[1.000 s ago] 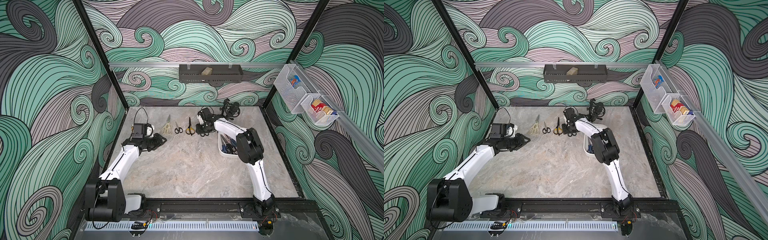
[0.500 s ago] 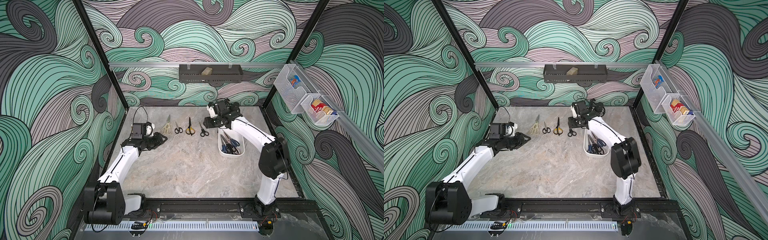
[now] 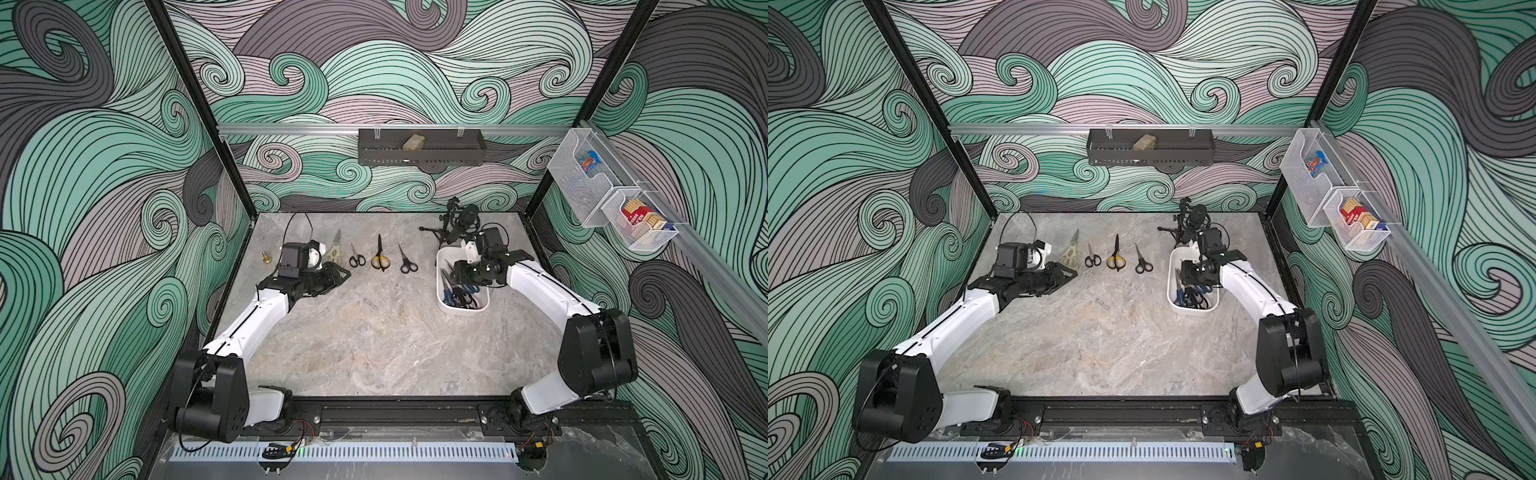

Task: Take the scissors out of the storage box
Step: Pick up the scissors from the storage box.

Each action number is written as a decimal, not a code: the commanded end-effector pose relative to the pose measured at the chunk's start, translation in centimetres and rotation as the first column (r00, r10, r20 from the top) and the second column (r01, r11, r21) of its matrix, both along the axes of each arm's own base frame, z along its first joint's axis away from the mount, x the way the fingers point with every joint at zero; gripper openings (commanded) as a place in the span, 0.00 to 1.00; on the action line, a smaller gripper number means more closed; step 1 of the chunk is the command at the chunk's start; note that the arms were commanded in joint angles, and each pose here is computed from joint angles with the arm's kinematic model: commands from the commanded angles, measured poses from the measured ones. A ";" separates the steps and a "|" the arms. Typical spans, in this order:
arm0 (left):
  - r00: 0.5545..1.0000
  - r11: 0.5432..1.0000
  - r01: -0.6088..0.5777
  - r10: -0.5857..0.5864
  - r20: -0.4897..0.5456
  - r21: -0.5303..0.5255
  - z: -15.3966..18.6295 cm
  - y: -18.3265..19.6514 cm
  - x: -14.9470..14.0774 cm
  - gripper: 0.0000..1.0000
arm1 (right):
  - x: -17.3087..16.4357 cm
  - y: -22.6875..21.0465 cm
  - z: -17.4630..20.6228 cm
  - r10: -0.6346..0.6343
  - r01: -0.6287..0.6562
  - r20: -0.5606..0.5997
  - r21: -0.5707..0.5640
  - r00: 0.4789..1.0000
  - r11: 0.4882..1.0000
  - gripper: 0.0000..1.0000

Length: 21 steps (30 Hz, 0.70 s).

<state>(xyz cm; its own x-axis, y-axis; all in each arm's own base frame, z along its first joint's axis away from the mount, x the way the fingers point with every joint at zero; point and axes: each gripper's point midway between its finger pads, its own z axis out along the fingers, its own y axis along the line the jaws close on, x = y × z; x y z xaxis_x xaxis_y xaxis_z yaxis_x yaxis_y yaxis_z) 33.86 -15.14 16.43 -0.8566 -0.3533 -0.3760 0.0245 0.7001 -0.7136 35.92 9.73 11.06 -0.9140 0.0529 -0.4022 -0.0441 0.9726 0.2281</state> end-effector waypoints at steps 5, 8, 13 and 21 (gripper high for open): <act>1.000 1.000 0.029 -0.029 0.001 -0.007 -0.2 -2.3 0.7 0.38 | -1.2 -1.4 -2.0 0.007 -0.008 -0.049 -0.036 0.999 0.999 0.52; 0.999 0.999 0.037 -0.037 -0.009 -0.007 -0.5 -2.6 0.9 0.38 | -1.1 -2.3 -3.4 -0.021 0.014 -0.079 -0.086 0.997 0.996 0.52; 0.998 0.998 0.058 -0.058 -0.010 0.007 -0.4 -2.8 1.2 0.38 | -1.3 -3.5 -5.5 -0.073 0.058 -0.132 -0.112 0.989 0.992 0.51; 0.996 0.997 0.077 -0.076 -0.039 0.024 -1.5 -2.9 1.4 0.38 | -1.5 -3.9 -6.4 -0.096 0.083 -0.157 -0.089 0.983 0.993 0.40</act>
